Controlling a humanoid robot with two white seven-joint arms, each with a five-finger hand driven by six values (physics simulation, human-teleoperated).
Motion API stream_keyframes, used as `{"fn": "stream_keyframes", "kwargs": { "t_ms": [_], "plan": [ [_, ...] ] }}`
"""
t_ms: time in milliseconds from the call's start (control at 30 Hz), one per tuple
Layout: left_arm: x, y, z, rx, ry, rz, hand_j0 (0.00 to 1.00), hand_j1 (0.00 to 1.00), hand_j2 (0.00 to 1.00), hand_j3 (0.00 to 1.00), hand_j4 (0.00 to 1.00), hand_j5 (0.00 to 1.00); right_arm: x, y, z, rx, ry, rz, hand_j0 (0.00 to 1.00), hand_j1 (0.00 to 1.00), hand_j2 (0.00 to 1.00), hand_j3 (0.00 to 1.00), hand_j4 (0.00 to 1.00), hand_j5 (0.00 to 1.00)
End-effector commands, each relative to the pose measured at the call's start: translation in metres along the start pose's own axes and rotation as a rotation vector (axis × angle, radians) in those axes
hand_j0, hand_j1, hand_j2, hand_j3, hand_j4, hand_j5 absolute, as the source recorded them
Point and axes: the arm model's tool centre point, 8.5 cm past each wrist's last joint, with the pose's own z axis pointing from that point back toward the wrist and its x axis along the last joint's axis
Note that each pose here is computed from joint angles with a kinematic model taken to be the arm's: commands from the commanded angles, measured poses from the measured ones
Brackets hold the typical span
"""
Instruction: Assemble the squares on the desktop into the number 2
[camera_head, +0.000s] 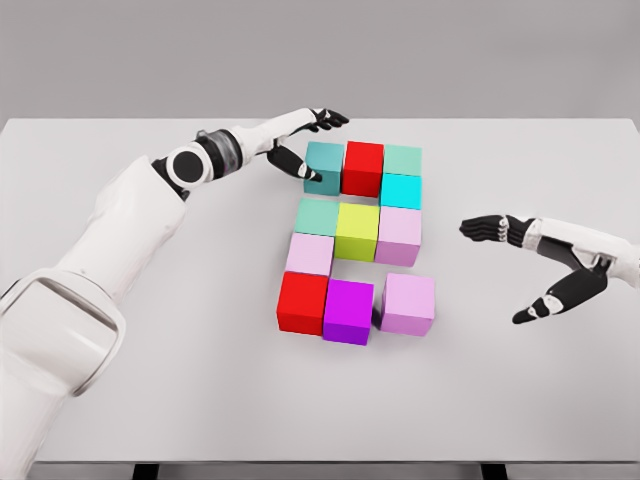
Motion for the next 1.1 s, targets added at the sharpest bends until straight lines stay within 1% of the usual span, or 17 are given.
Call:
{"fn": "stream_keyframes", "kwargs": {
  "t_ms": [0,67,167,267,333,400,467,600,767,1067],
  "plan": [
    [0.001,0.001,-0.001,0.004,0.004,0.006,0.9,0.9,0.9,0.9,0.9,0.9,-0.002,0.011,-0.005,0.033,-0.005,-0.006,1.0,1.0,1.0,1.0,1.0,1.0],
    [0.002,0.001,-0.002,-0.001,0.006,-0.003,0.9,0.9,0.9,0.9,0.9,0.9,-0.002,0.012,-0.006,0.038,-0.005,-0.003,1.0,1.0,1.0,1.0,1.0,1.0],
    [0.004,0.0,-0.003,-0.004,0.004,-0.009,0.9,0.9,0.9,0.9,0.9,0.9,-0.004,0.019,-0.012,0.057,-0.013,-0.019,1.0,1.0,1.0,1.0,1.0,1.0],
    [0.007,0.003,-0.004,-0.004,0.004,-0.022,0.89,0.89,0.89,0.89,0.89,0.89,-0.005,0.017,-0.011,0.051,-0.01,-0.016,1.0,1.0,1.0,1.0,1.0,1.0],
    [0.007,0.003,-0.004,-0.004,0.005,-0.023,0.9,0.9,0.9,0.9,0.9,0.9,-0.013,0.02,-0.023,0.051,-0.024,-0.03,1.0,1.0,1.0,1.0,1.0,1.0],
    [0.006,0.005,-0.004,-0.002,0.015,-0.021,0.9,0.9,0.9,0.9,0.9,0.9,-0.02,0.016,-0.021,0.037,-0.004,-0.025,1.0,1.0,1.0,1.0,1.0,1.0],
    [0.006,0.004,-0.005,-0.01,0.025,-0.031,0.9,0.9,0.9,0.9,0.9,0.9,-0.027,0.014,-0.026,0.025,-0.004,-0.035,1.0,1.0,1.0,1.0,1.0,1.0],
    [0.006,0.004,-0.005,-0.01,0.023,-0.032,0.9,0.9,0.9,0.9,0.9,0.9,-0.036,0.018,-0.034,0.031,0.001,-0.039,1.0,1.0,1.0,1.0,1.0,1.0],
    [0.006,0.004,-0.004,-0.01,0.02,-0.034,0.9,0.9,0.9,0.9,0.9,0.9,-0.039,0.027,-0.042,0.056,-0.003,-0.044,1.0,1.0,1.0,1.0,1.0,1.0],
    [0.008,0.005,-0.004,-0.008,0.013,-0.038,0.9,0.9,0.9,0.9,0.9,0.9,-0.042,0.033,-0.045,0.077,0.001,-0.046,1.0,1.0,1.0,1.0,1.0,1.0]
  ]
}}
